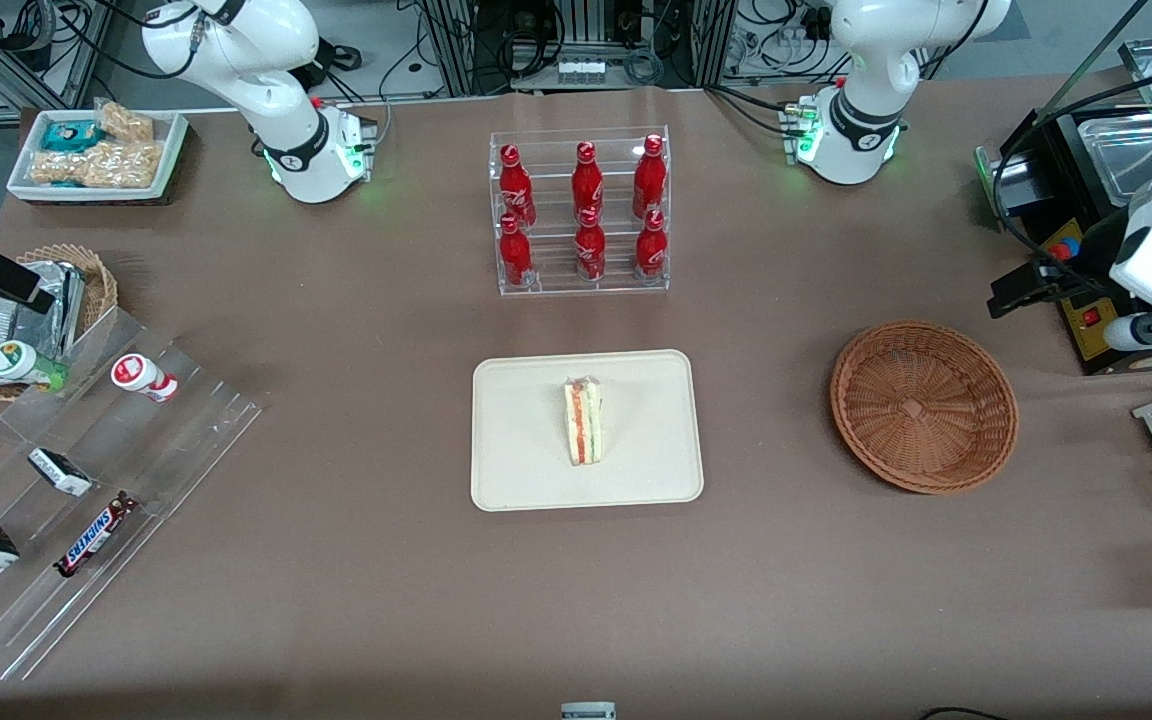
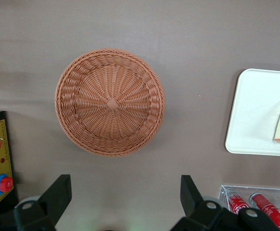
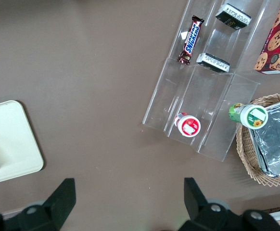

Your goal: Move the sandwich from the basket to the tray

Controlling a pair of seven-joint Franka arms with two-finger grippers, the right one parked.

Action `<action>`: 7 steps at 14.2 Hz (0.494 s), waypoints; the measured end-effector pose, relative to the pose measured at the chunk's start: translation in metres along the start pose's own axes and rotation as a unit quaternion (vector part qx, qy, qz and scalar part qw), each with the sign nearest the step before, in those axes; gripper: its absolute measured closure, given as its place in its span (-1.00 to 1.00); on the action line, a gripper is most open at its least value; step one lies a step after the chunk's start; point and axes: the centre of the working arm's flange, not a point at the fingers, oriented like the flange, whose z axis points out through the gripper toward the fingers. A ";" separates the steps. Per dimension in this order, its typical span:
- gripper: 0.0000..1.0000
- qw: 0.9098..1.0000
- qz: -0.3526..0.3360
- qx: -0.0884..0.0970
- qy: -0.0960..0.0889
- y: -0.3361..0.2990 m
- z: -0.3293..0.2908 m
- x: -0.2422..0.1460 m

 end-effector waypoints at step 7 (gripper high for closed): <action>-1.00 1.000 0.025 0.004 -0.010 0.028 0.004 -0.007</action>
